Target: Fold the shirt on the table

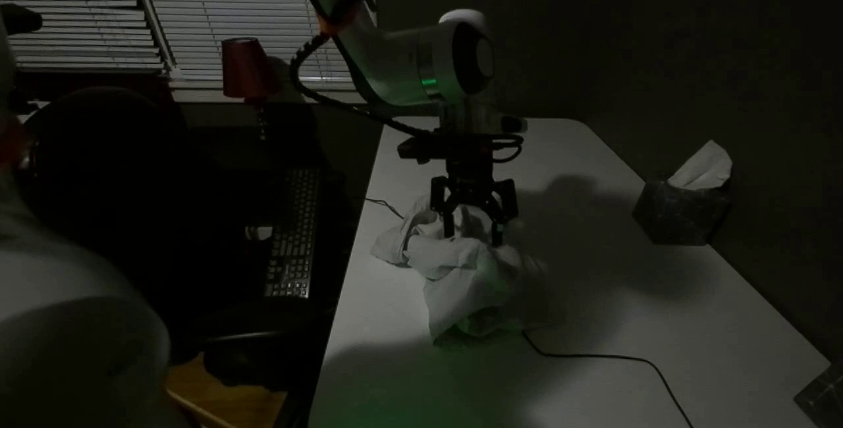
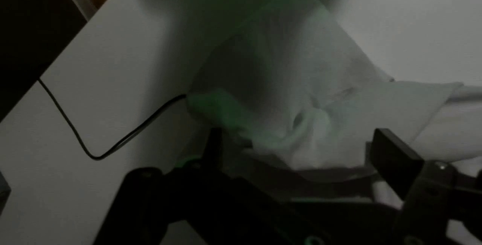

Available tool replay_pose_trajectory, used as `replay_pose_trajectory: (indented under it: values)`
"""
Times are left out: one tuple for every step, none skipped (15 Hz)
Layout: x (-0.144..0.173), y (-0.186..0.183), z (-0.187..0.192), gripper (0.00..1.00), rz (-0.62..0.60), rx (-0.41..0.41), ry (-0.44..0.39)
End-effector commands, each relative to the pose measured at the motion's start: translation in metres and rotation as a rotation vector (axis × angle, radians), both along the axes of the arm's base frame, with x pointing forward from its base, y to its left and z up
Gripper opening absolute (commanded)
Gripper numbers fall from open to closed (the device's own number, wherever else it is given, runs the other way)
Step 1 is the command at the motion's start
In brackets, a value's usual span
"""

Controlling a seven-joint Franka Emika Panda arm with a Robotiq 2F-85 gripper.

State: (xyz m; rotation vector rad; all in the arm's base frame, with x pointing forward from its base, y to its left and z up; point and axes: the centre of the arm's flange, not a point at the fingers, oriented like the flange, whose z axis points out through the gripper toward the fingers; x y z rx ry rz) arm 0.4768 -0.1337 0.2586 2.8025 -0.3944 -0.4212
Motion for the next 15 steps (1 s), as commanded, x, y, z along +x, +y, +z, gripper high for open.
replay_pose_trajectory:
  values:
    - [-0.020,0.026,0.022,1.00,-0.047,0.096,0.113]
    - [-0.024,0.037,0.023,1.00,-0.099,0.130,0.148]
    - [-0.028,0.046,0.024,1.00,-0.163,0.146,0.166]
    - [-0.030,0.055,0.020,1.00,-0.200,0.184,0.142]
    - [-0.030,0.062,0.018,1.00,-0.221,0.235,0.120]
    - [-0.029,0.067,0.016,1.00,-0.209,0.296,0.076]
    - [-0.019,0.057,0.018,1.00,-0.186,0.216,0.127]
    - [-0.018,0.062,0.018,1.00,-0.199,0.244,0.111]
    - [-0.019,0.065,0.017,1.00,-0.206,0.257,0.108]
    - [-0.019,0.065,0.017,1.00,-0.210,0.262,0.108]
    - [-0.019,0.065,0.017,1.00,-0.212,0.264,0.107]
    - [-0.020,0.064,0.015,1.00,-0.228,0.246,0.106]
    - [-0.023,0.070,0.008,1.00,-0.229,0.220,0.094]
    - [-0.025,0.075,0.003,1.00,-0.239,0.210,0.091]
    - [-0.029,0.081,-0.006,1.00,-0.240,0.203,0.085]
